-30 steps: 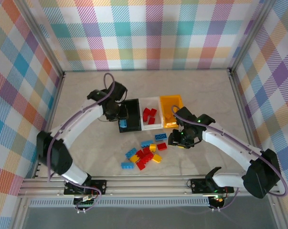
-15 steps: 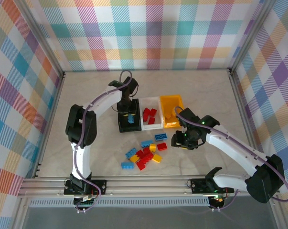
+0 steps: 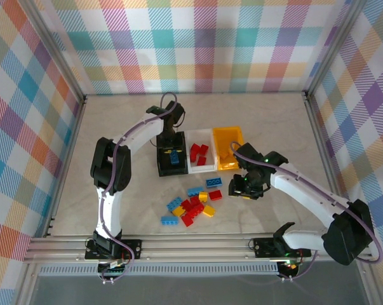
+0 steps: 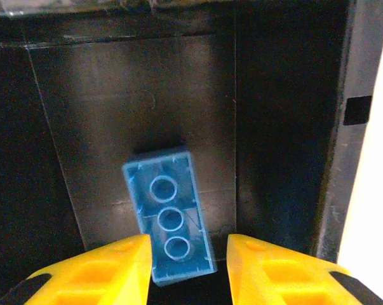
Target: Sort the legos into containers by color
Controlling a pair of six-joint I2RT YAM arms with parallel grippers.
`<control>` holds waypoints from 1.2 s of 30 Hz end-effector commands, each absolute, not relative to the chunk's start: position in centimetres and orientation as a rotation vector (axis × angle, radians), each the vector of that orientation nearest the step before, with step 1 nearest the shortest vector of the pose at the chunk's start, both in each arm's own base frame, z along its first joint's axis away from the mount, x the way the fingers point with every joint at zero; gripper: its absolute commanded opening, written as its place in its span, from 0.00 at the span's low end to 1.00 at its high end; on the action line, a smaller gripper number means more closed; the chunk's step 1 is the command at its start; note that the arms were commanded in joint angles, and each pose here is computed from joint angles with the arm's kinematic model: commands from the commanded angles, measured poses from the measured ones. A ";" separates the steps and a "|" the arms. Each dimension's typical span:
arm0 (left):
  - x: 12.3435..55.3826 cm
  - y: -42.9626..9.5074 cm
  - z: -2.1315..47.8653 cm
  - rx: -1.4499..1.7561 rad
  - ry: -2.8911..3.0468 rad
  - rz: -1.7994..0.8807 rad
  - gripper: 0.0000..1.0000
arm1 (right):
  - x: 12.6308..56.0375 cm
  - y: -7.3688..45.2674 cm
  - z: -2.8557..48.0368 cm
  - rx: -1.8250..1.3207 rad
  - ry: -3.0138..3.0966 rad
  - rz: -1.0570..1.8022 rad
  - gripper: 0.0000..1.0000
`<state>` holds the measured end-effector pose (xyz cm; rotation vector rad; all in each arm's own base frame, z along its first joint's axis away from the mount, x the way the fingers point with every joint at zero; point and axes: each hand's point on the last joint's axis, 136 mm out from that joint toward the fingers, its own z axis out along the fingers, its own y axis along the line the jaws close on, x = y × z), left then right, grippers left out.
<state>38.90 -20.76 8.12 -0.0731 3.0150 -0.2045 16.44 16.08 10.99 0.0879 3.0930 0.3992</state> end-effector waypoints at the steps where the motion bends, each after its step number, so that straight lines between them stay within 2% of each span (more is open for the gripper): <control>1: 38.1 -19.9 8.3 -0.083 3.039 -0.204 0.39 | 16.8 16.5 11.5 0.061 3.094 0.422 0.46; 8: 37.4 -19.5 9.2 -0.074 3.025 -0.212 0.44 | 16.6 16.3 11.8 0.069 3.086 0.422 0.46; 19: 35.7 -18.7 15.4 -0.116 2.903 -0.299 0.50 | 15.9 16.0 11.5 0.098 3.061 0.469 0.46; 25: 32.5 -17.8 16.6 -0.148 2.871 -0.337 0.52 | 16.5 16.7 11.7 0.074 3.060 0.485 0.46; 32: 26.7 -17.1 15.9 -0.150 2.873 -0.320 0.55 | 17.6 18.2 11.1 0.057 3.068 0.534 0.47; 36: 23.9 -16.5 14.8 -0.177 2.879 -0.318 0.56 | 18.6 19.3 10.5 0.042 3.077 0.562 0.52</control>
